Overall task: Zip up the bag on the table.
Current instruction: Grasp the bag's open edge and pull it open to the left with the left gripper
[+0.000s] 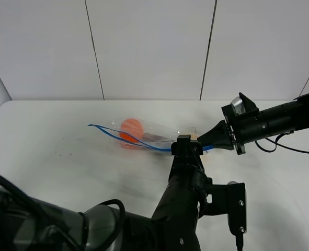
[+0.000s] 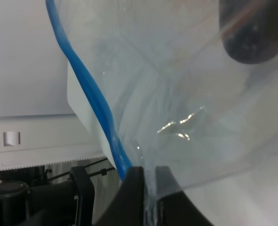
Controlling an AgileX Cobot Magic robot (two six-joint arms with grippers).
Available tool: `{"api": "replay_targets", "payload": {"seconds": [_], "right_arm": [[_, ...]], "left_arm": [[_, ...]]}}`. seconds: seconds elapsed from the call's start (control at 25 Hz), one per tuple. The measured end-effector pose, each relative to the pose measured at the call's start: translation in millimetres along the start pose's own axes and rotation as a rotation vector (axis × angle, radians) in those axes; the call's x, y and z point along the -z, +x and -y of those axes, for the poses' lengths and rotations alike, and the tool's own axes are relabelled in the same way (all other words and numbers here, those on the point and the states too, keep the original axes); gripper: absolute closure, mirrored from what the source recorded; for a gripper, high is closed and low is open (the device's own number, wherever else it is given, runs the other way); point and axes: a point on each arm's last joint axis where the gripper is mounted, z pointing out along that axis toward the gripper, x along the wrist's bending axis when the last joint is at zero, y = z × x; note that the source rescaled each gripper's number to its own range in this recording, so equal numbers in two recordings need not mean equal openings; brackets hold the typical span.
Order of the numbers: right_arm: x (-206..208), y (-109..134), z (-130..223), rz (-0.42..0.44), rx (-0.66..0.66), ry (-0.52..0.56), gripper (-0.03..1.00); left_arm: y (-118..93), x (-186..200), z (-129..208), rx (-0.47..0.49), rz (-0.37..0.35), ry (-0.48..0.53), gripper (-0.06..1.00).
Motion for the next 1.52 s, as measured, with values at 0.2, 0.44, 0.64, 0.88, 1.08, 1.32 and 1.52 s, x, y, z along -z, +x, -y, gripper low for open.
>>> {"api": "replay_targets", "payload": {"seconds": [0.2, 0.44, 0.64, 0.88, 1.08, 1.32, 1.52], "right_arm": [[0, 0, 0, 0.000, 0.000, 0.000, 0.97], [0, 0, 0, 0.000, 0.000, 0.002, 0.97], [0, 0, 0, -0.001, 0.000, 0.002, 0.97], [0, 0, 0, -0.001, 0.000, 0.002, 0.97], [0, 0, 0, -0.001, 0.000, 0.002, 0.97], [0, 0, 0, -0.002, 0.000, 0.003, 0.97], [0, 0, 0, -0.002, 0.000, 0.003, 0.97]], "left_arm": [[5, -13, 6, 0.020, 0.000, 0.027, 0.06], [17, -21, 12, 0.050, -0.017, 0.048, 0.10], [16, -22, 12, 0.048, -0.010, 0.044, 0.20], [15, -22, 11, 0.031, 0.005, 0.034, 0.30], [15, -22, 12, 0.000, 0.011, 0.032, 0.40], [18, -27, 17, 0.009, 0.023, 0.041, 0.43], [18, -28, 17, 0.010, 0.035, 0.034, 0.49]]}}
